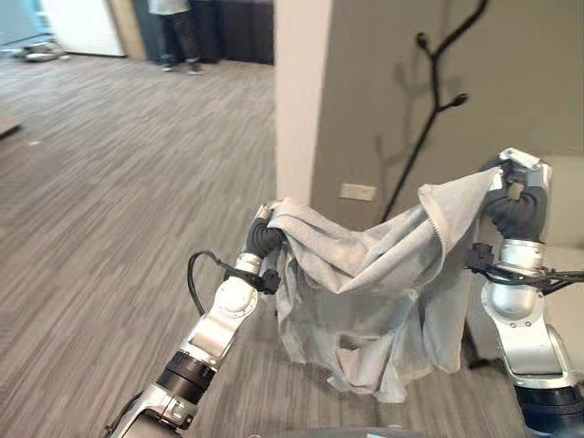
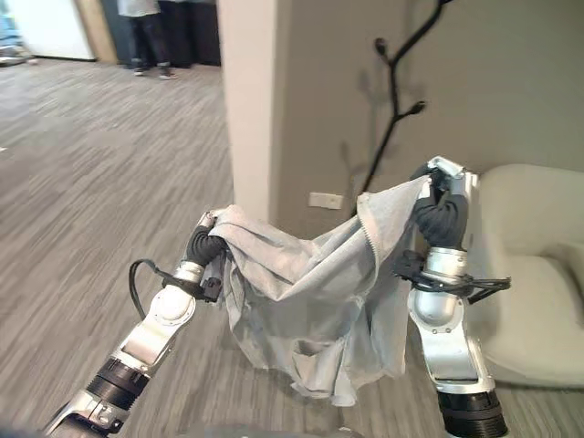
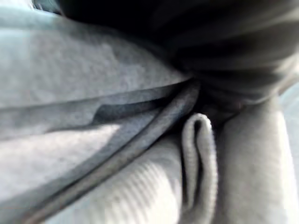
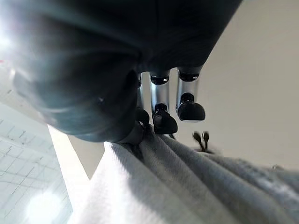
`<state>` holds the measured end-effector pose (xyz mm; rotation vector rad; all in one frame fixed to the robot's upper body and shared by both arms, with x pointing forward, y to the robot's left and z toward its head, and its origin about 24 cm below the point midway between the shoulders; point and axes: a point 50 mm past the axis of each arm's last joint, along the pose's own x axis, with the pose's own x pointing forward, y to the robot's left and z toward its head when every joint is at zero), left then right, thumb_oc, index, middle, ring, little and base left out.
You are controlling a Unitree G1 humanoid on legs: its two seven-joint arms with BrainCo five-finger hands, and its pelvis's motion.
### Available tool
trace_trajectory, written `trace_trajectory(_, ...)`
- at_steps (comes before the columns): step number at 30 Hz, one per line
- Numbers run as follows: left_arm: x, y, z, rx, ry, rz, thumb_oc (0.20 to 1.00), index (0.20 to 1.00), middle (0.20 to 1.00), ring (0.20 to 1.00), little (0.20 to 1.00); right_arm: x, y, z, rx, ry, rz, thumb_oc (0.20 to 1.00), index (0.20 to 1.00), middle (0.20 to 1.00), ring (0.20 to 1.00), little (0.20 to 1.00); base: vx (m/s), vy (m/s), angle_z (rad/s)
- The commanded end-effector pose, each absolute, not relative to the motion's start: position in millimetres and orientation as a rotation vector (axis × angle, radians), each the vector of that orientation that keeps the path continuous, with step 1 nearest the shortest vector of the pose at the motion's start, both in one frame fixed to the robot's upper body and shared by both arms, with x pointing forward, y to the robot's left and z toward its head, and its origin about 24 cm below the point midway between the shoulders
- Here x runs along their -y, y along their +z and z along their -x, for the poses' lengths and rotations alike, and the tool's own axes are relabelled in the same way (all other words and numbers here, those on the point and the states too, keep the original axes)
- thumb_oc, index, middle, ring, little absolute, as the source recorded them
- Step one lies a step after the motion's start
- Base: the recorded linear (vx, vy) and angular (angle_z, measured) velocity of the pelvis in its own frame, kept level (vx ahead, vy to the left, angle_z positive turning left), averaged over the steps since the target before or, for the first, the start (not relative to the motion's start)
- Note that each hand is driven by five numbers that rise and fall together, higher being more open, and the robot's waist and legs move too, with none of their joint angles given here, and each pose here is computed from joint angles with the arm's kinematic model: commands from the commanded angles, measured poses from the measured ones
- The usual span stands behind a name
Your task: Hang the clothes on the sofa on the clothes rack.
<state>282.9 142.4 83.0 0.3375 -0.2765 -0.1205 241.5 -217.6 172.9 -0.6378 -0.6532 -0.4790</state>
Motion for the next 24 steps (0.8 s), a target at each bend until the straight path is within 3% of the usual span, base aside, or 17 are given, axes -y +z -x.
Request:
trace_trajectory(1,-139.7,126.9,-277.5,0.482,-0.12,-0.256,0.2,0.2,0.2,0.2,0.2,219.1,198.6,-239.5,0.766,-0.526,0.654,0.2,0.2,0.2,0.2,0.2,0.07,-0.758,0.54)
trace_trajectory(6,-157.1,118.6,-272.8,0.444,-0.047,-0.198,0.2,0.2,0.2,0.2,0.2,208.5,206.2,-240.1,0.817,-0.428,0.65,0.2,0.2,0.2,0.2,0.2,0.16,-0.981,-0.54)
trace_trajectory(14,-161.5,103.2,-259.0,0.396,-0.026,-0.171,0.2,0.2,0.2,0.2,0.2,203.2,193.5,-243.3,0.791,-0.305,0.723,0.2,0.2,0.2,0.2,0.2,0.14,-0.603,-0.29)
trace_trajectory(24,-177.4,110.5,-270.3,0.433,0.116,-0.303,0.2,0.2,0.2,0.2,0.2,217.4,171.6,-248.8,0.666,-0.284,0.778,0.2,0.2,0.2,0.2,0.2,0.14,-0.085,0.12)
